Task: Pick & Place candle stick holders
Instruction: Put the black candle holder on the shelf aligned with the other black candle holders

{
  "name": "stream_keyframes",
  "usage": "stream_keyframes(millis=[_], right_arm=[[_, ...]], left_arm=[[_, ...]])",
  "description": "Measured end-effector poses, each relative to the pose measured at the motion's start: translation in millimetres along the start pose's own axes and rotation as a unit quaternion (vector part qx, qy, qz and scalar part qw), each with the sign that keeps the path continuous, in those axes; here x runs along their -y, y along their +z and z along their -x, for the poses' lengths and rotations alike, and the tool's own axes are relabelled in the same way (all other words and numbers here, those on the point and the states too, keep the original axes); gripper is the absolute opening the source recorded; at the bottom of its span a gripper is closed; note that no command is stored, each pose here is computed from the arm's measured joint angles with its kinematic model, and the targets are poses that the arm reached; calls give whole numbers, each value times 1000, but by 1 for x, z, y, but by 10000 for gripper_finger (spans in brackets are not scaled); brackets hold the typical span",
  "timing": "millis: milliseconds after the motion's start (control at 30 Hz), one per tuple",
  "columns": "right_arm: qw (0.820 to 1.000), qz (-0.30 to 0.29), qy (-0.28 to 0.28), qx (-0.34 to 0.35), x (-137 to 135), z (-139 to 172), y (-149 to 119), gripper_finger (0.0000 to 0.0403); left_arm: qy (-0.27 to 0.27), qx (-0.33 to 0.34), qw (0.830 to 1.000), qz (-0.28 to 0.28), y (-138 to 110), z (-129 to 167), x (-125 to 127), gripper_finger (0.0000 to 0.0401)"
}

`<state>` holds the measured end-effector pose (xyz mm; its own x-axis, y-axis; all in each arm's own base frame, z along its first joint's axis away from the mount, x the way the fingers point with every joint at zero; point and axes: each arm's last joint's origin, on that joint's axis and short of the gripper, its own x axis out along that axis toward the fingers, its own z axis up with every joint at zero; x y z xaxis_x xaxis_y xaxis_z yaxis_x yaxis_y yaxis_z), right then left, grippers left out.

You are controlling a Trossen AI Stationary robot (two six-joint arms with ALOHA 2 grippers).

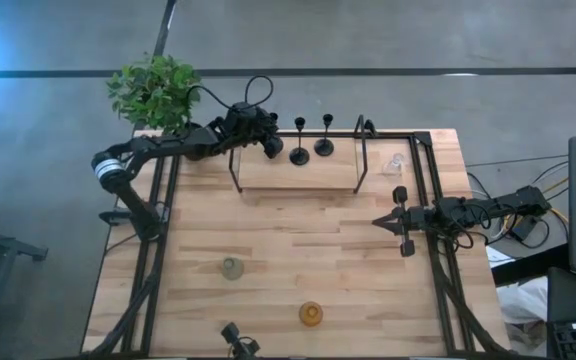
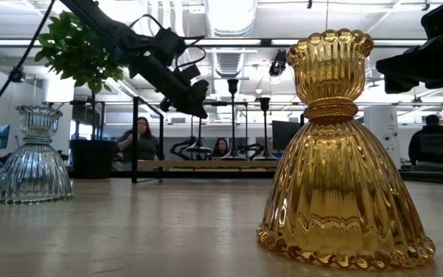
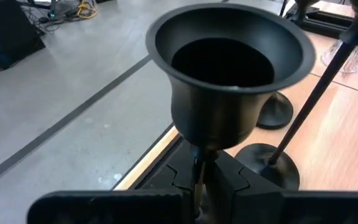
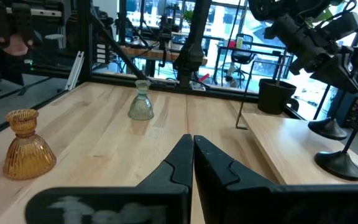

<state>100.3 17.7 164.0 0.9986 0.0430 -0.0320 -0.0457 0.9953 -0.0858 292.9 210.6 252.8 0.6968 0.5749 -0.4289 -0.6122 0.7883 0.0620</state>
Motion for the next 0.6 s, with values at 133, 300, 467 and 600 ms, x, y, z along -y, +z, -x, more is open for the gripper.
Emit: stream_keyframes(millis=[133, 300, 467, 600], right_arm=[[1000, 0, 0, 0, 0, 0, 0, 8], [1000, 0, 0, 0, 0, 0, 0, 8], [1000, 1, 0, 0, 0, 0, 0, 8], [1000, 1, 0, 0, 0, 0, 0, 8]], left_arm=[[9, -1, 1000, -3, 1, -1, 0, 20], [25, -10, 1000, -4, -1, -1, -1, 20], [33, -12, 999, 3, -1, -1, -2, 20], [45, -12, 999, 15, -1, -1, -2, 20]])
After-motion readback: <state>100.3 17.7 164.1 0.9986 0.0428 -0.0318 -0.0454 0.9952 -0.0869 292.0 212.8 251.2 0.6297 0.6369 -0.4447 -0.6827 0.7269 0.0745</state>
